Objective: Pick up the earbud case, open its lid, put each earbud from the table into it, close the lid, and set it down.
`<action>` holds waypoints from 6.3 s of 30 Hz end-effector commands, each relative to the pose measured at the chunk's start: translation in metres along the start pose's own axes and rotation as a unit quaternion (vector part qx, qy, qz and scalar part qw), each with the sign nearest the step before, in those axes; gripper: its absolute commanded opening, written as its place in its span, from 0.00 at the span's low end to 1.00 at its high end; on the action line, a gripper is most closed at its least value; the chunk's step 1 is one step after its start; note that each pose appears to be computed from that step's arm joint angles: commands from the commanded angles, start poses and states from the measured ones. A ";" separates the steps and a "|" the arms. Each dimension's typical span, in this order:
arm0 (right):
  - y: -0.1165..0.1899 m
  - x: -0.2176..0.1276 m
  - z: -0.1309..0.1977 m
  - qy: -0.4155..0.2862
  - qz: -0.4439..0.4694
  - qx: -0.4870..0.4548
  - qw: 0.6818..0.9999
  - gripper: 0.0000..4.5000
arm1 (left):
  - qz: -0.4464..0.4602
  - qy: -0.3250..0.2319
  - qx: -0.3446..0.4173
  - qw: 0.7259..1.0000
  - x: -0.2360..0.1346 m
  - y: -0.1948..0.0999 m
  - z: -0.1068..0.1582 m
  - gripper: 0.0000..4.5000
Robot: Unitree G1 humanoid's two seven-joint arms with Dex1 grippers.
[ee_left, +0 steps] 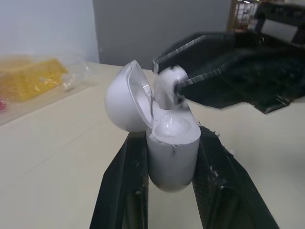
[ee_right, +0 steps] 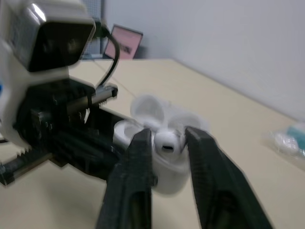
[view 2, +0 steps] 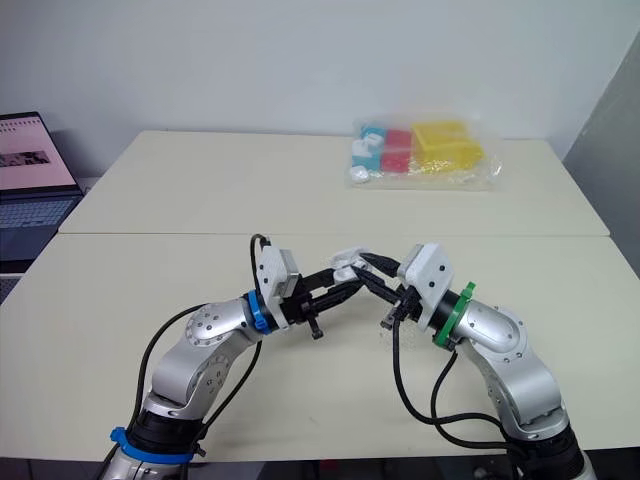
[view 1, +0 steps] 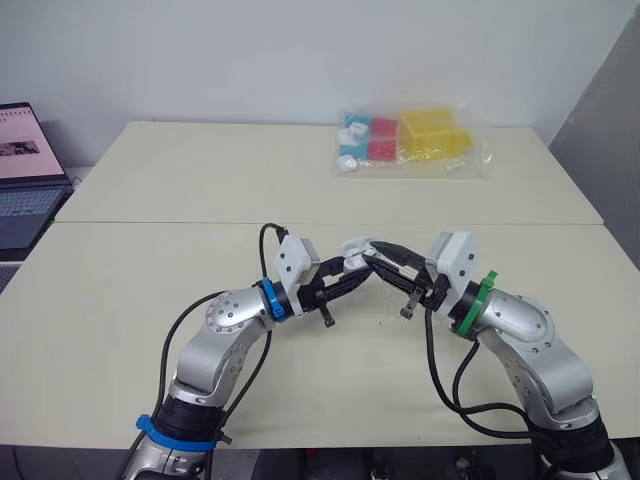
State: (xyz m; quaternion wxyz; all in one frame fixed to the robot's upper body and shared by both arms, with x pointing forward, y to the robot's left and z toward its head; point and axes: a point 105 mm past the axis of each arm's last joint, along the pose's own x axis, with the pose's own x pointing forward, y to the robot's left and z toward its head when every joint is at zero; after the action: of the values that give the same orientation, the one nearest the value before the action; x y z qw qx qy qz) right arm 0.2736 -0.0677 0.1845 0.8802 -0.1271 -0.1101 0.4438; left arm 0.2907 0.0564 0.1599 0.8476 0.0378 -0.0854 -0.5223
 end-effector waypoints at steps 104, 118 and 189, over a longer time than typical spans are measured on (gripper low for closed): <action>-0.083 -0.181 -0.103 0.582 0.248 -0.133 0.763 0.55 | -0.027 0.019 0.057 0.998 -0.013 -0.030 -0.009 0.18; -0.092 -0.184 -0.076 0.613 0.183 -0.125 0.759 0.79 | -0.024 0.019 0.050 0.998 -0.012 -0.032 -0.012 0.18; -0.001 0.002 0.061 -0.070 0.012 0.148 0.986 0.09 | 0.001 -0.002 0.039 0.999 0.002 0.007 0.008 0.18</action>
State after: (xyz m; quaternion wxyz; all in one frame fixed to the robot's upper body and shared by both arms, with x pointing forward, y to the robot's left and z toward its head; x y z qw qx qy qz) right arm 0.2587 -0.0598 0.2358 0.8738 0.0359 -0.0805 0.4783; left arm 0.2952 0.0575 0.1546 0.8500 0.0716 -0.0836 -0.5151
